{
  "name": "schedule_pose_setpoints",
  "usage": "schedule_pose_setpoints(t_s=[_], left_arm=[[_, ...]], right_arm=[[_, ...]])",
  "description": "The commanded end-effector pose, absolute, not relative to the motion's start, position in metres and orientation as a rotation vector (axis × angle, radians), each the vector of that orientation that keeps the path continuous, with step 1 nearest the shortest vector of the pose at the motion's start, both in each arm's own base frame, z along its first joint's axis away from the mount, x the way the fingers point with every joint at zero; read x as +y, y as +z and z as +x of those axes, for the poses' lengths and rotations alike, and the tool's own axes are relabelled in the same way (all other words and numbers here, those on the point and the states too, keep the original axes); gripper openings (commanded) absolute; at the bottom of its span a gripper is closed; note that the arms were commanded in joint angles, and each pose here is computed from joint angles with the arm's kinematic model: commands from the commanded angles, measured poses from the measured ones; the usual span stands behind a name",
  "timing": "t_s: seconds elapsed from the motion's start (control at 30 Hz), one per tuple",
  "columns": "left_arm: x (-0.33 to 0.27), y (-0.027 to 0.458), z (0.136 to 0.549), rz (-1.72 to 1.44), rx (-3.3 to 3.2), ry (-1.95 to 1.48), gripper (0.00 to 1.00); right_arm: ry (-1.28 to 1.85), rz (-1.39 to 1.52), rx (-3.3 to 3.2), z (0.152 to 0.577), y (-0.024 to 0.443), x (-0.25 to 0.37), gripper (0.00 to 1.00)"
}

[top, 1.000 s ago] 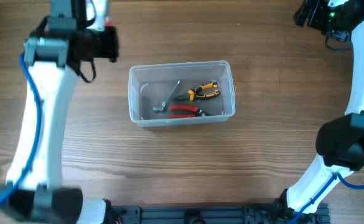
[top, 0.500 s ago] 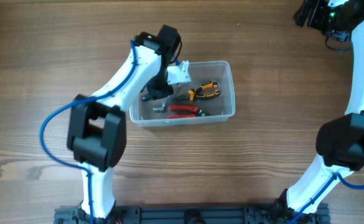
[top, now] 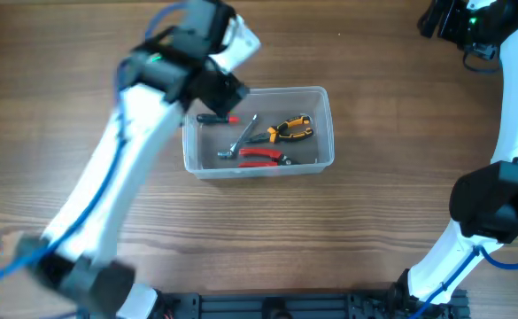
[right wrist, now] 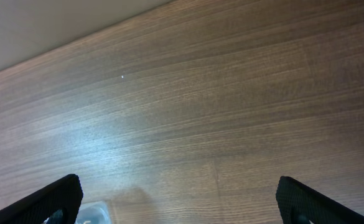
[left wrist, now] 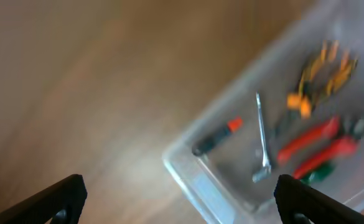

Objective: Pack container
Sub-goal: 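Carry the red-black screwdriver into the container and release it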

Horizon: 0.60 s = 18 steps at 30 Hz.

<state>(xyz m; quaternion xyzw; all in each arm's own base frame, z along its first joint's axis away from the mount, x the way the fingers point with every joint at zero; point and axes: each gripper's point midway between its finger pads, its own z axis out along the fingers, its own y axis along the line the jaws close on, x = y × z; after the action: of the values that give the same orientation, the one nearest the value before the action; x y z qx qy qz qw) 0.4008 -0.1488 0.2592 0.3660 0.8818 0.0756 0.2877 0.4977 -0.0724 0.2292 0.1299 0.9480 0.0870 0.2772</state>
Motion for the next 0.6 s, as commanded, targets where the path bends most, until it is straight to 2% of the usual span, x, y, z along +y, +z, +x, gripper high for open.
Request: schedule_pose_setpoints(t_s=[0.0,0.07,0.13,0.17,0.37,0.57], left_arm=[[-0.084,0.341,0.392,0.407,2.288,0.090,1.00],[-0.024,0.346,0.392,0.008,2.319,0.065,1.00],[0.045,0.328,0.385,-0.394,2.365,0.072,1.00],[0.059,0.321,0.383,-0.471,2.382,0.054,1.00],[0.119,0.295,0.378,-0.673,2.414,0.051,1.00],[0.130,0.290,0.377,-0.707,2.419,0.061,1.00]], right_arm=[[0.264,0.359,2.549,0.501,0.226,-0.068,1.00],[0.280,0.373,2.542,0.501,0.226,-0.066,1.00],[0.335,0.530,2.518,0.503,0.227,-0.066,1.00],[0.355,0.600,2.505,0.503,0.228,-0.066,1.00],[0.394,0.693,2.438,0.514,0.234,-0.064,1.00],[0.345,0.702,2.437,0.513,0.233,-0.070,1.00]])
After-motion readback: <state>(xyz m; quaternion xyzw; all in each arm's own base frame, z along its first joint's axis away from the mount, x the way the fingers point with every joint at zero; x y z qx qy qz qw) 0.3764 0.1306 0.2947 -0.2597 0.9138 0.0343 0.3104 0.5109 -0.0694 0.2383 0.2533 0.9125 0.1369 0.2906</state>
